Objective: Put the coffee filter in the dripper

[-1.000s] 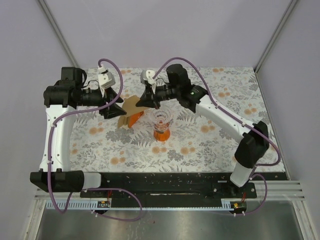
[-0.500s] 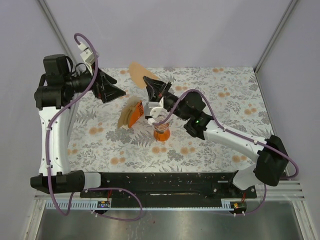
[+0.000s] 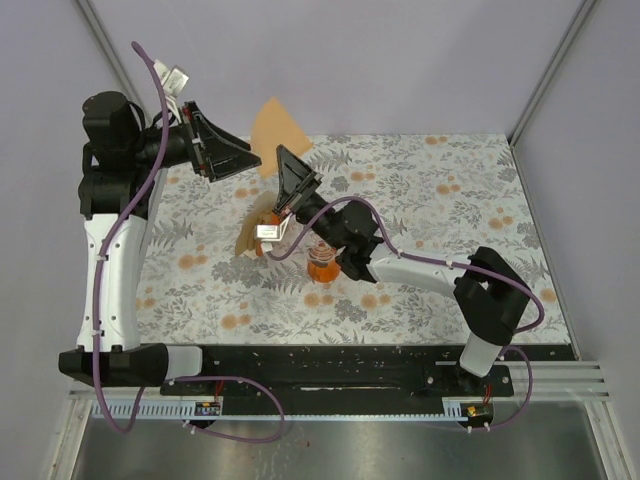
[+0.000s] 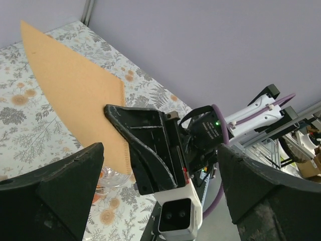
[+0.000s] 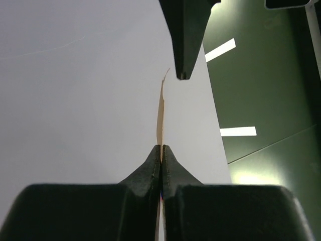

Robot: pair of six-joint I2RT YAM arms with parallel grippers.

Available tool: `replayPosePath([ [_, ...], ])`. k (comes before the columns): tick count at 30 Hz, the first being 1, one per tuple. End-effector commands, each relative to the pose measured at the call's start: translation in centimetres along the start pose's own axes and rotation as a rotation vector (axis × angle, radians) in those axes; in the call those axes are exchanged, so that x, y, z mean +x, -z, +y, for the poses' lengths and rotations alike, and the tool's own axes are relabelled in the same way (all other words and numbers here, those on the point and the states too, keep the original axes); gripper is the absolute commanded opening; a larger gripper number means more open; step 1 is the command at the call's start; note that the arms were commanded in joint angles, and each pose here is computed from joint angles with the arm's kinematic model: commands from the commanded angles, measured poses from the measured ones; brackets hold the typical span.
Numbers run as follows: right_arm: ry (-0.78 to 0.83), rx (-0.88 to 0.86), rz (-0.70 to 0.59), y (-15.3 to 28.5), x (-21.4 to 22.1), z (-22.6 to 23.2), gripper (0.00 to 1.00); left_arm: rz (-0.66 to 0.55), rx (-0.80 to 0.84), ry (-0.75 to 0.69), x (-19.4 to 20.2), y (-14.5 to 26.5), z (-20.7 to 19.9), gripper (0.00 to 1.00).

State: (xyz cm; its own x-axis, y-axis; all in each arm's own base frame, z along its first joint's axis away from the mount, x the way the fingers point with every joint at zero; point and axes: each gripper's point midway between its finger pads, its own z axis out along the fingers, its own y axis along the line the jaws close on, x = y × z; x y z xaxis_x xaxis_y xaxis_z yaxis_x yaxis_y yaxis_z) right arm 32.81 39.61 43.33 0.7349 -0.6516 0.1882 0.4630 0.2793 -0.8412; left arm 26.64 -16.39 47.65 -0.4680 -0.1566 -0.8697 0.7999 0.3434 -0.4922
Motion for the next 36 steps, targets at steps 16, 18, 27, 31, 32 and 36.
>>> replayPosePath([
  [16, 0.074, 0.179, 0.071, 0.1, 0.0, -7.2, 0.0, -0.081, -0.143, -0.016, -1.2, 0.3, 4.3, 0.98],
  [18, 0.072, 0.173, 0.063, 0.1, -0.1, -7.1, 0.0, -0.074, -0.108, 0.006, -0.8, 0.2, 4.0, 0.99],
  [27, 0.066, 0.169, 0.04, -0.3, -0.8, -6.5, 0.0, -0.044, -0.034, 0.037, 0.3, -1.3, 3.5, 0.65],
  [31, 0.055, 0.16, 0.03, -0.3, -1.2, -6.3, 0.0, -0.048, -0.01, 0.059, 0.4, -1.4, 3.5, 0.32],
  [32, 0.049, 0.156, 0.028, -0.3, -1.2, -6.2, 0.0, -0.047, -0.007, 0.067, 0.4, -1.5, 3.7, 0.23],
  [36, 0.009, 0.138, 0.029, 0.1, -1.2, -6.0, 0.0, -0.042, 0.004, 0.064, 0.6, -1.5, 3.5, 0.0],
])
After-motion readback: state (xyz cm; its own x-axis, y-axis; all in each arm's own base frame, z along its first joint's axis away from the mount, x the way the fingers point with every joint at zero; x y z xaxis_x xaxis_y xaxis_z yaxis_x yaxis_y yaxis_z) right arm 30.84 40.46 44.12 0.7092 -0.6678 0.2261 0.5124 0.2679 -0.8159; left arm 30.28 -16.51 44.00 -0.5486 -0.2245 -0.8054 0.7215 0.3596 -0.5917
